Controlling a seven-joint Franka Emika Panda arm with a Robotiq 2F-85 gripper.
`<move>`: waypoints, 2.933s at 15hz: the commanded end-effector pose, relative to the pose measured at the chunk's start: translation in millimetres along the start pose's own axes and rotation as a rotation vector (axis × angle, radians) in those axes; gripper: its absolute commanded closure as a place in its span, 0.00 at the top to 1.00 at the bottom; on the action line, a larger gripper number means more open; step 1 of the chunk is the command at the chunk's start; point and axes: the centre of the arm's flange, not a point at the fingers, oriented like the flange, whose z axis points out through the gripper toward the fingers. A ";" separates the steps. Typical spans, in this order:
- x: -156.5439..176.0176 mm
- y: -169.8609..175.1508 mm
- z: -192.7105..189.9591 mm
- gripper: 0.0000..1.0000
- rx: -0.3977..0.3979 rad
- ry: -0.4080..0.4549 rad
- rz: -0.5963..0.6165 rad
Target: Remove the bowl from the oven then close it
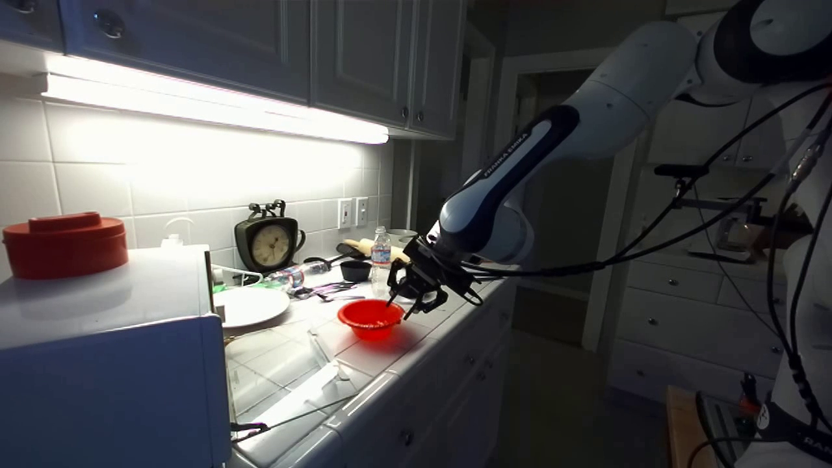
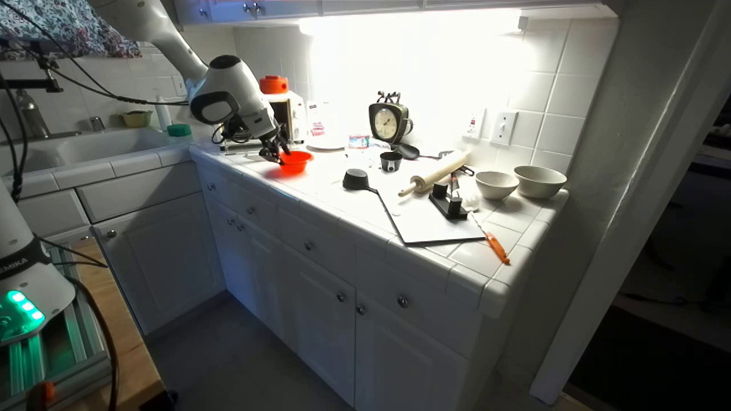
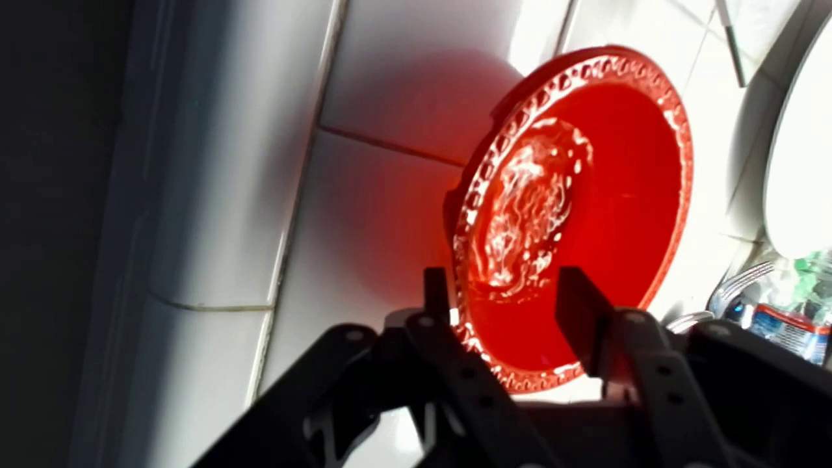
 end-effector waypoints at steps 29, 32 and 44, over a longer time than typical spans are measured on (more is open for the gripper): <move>-159.9 -43.1 44.3 1.00 0.034 -0.484 -0.714; -162.3 -46.0 47.3 1.00 0.065 -0.480 -0.713; -164.6 -48.5 58.7 1.00 0.185 -0.540 -0.626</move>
